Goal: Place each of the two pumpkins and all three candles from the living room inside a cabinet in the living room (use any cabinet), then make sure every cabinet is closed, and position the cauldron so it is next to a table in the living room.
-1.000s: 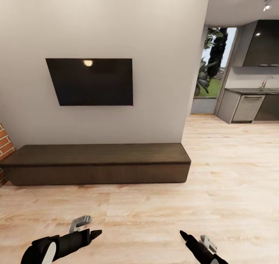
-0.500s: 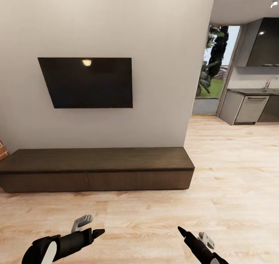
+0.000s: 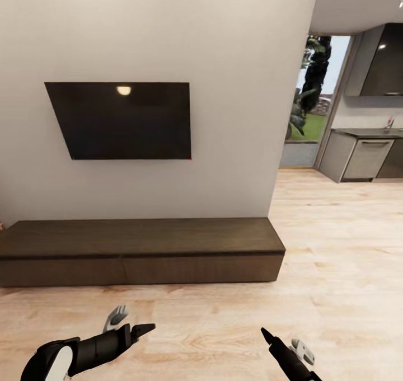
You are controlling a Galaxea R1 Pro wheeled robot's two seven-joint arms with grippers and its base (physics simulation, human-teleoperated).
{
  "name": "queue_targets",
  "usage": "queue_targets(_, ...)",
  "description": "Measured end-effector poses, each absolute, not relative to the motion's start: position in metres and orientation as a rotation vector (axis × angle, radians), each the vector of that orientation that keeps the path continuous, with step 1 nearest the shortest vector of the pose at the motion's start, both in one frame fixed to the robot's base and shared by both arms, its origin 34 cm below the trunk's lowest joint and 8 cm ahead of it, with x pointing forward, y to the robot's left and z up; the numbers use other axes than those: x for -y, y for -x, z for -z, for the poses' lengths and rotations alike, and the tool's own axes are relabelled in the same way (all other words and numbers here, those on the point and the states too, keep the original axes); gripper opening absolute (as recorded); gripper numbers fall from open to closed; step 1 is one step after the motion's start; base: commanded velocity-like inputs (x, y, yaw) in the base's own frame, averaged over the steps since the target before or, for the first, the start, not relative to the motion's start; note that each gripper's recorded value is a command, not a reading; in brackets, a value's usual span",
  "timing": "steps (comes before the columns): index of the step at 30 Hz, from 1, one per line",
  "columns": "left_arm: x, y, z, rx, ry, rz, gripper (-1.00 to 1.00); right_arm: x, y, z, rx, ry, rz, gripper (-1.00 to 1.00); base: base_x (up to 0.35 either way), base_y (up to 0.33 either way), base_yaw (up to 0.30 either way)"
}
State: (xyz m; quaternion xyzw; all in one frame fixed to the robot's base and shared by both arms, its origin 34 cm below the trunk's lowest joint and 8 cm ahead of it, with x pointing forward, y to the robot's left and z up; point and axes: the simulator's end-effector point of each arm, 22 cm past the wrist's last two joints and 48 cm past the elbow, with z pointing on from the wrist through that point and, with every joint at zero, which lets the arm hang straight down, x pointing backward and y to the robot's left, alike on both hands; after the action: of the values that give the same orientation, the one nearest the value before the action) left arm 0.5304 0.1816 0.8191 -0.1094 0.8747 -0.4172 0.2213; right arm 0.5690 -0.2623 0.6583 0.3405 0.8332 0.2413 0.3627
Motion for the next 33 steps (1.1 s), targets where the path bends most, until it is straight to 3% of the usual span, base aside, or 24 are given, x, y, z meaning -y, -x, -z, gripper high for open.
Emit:
queue_targets(22,-0.179,-0.530,-0.826,-2.396,0.286,1.197,1.00,0.270,-0.577,-0.666,-2.057,-0.872,-0.543,1.00,0.231,0.047,0.000)
queue_targets(33,-0.176,-0.529,-0.826,-2.396,0.283,1.210,1.00,0.298,-0.562,-0.657,-1.937,-1.153,-0.591,1.00,0.286,0.141,0.000)
